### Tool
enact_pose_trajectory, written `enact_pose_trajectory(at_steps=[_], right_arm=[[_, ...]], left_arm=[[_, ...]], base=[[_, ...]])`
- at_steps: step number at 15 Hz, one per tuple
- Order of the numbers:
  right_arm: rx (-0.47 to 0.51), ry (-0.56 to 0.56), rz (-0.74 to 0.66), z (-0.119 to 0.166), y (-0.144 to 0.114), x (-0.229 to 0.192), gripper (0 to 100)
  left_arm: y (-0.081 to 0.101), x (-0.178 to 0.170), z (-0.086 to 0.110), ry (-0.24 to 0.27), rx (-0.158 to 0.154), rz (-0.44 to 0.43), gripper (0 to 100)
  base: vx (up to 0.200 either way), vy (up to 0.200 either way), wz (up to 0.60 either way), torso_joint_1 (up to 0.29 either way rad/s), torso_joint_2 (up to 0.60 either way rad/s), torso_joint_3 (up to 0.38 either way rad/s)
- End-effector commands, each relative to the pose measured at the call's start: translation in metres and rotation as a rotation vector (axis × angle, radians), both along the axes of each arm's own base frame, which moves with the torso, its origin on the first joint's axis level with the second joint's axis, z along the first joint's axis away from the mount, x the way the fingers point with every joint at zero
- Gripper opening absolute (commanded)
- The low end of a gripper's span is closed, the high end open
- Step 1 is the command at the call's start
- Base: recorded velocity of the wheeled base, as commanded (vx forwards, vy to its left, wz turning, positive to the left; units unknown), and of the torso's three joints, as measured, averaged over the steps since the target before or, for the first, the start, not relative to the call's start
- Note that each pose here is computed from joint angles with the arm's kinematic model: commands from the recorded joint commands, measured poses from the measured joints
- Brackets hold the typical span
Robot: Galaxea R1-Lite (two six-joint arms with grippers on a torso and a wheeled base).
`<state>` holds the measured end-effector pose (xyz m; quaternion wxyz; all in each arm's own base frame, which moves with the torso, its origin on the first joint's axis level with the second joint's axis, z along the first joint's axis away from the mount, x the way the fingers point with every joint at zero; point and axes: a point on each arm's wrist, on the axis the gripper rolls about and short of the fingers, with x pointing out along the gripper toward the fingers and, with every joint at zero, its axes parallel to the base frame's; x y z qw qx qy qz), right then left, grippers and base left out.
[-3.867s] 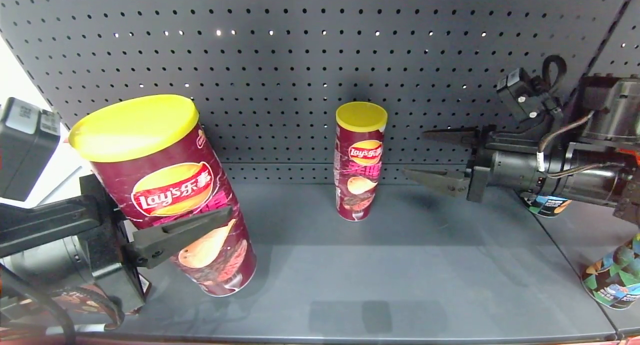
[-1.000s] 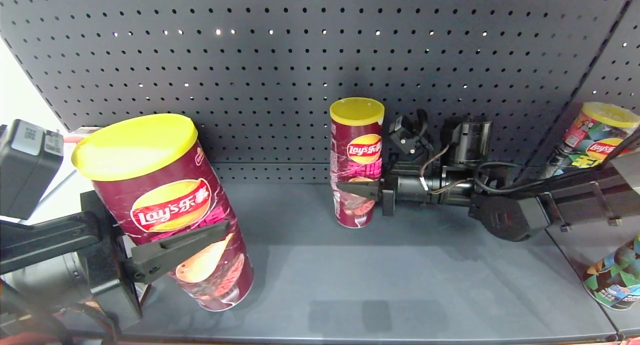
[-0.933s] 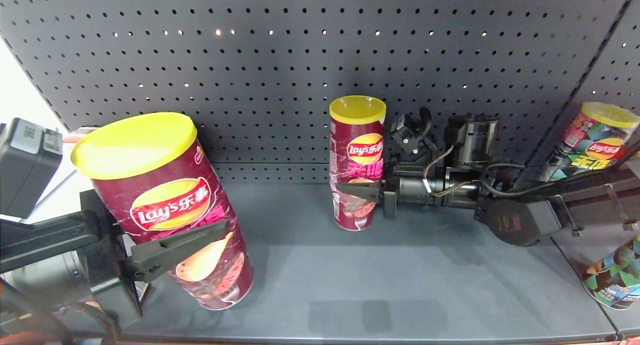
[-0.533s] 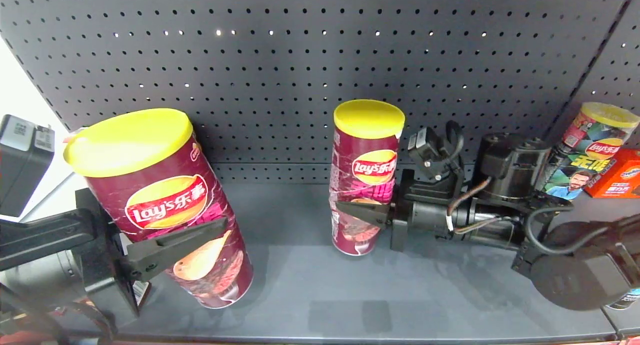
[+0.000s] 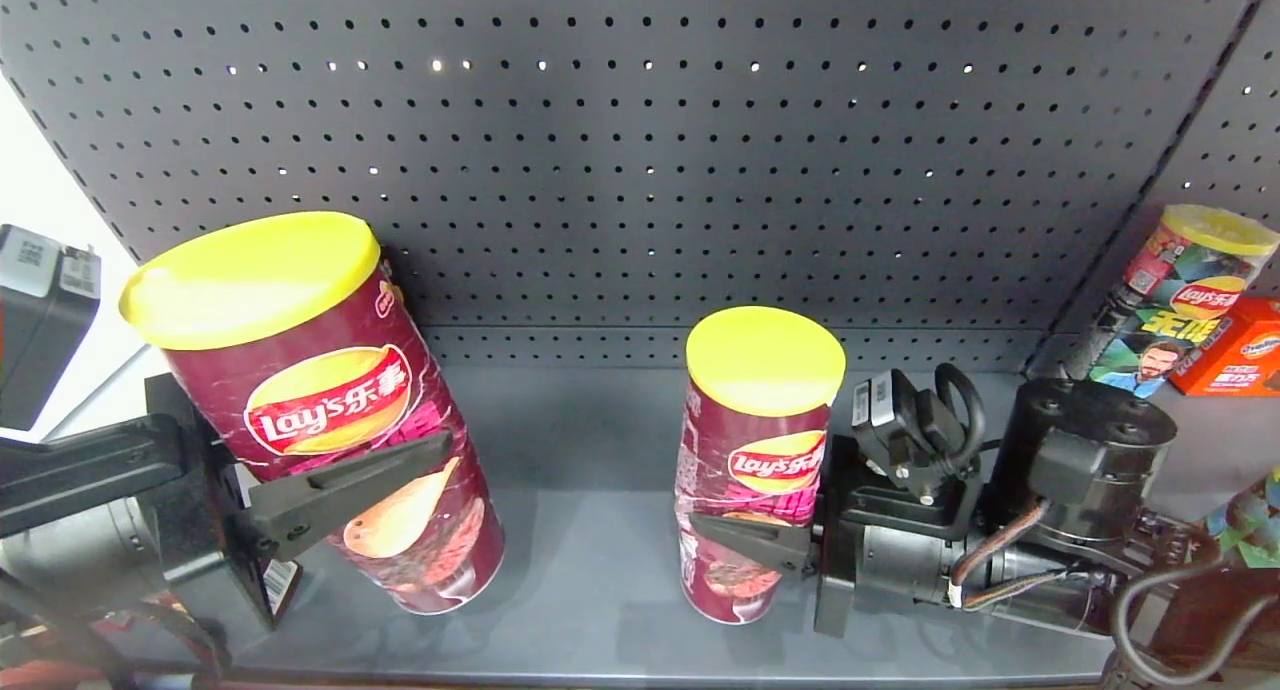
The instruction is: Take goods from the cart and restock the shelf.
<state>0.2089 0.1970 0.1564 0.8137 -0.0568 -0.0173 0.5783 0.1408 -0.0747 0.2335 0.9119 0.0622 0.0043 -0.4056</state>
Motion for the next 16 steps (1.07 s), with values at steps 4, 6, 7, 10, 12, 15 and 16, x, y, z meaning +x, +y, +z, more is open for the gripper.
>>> enact_pose_trajectory(at_steps=[4,6,7,10,12,15,16], right_arm=[[-0.018,0.012,0.005,-0.016,0.006,0.005,0],[-0.023,0.015,0.005,-0.018,0.006,0.004,100],[-0.026,0.017,-0.004,-0.019,0.006,0.003,100],[-0.001,-0.01,-0.02,-0.008,-0.004,-0.009,100],[0.022,-0.035,-0.02,0.003,-0.016,-0.022,100],[0.074,-0.088,-0.029,0.026,-0.045,-0.052,100],[0.081,-0.094,-0.049,0.031,-0.055,-0.062,100]], left_arm=[[0.0,0.0,0.0,0.002,-0.001,-0.001,0],[0.001,-0.001,0.0,-0.003,-0.002,0.0,0],[0.001,-0.001,0.0,-0.001,-0.002,0.0,0],[0.001,-0.002,-0.001,0.004,0.0,-0.003,0],[0.001,-0.003,-0.001,0.002,-0.001,-0.004,0],[0.001,-0.004,-0.002,0.003,0.001,-0.008,0],[0.001,-0.004,-0.003,0.004,0.001,-0.009,0]], base=[[0.0,0.0,0.0,0.0,0.0,0.0],[0.0,0.0,0.0,0.0,0.0,0.0],[0.0,0.0,0.0,0.0,0.0,0.0],[0.0,0.0,0.0,0.0,0.0,0.0],[0.0,0.0,0.0,0.0,0.0,0.0],[0.0,0.0,0.0,0.0,0.0,0.0],[0.0,0.0,0.0,0.0,0.0,0.0]])
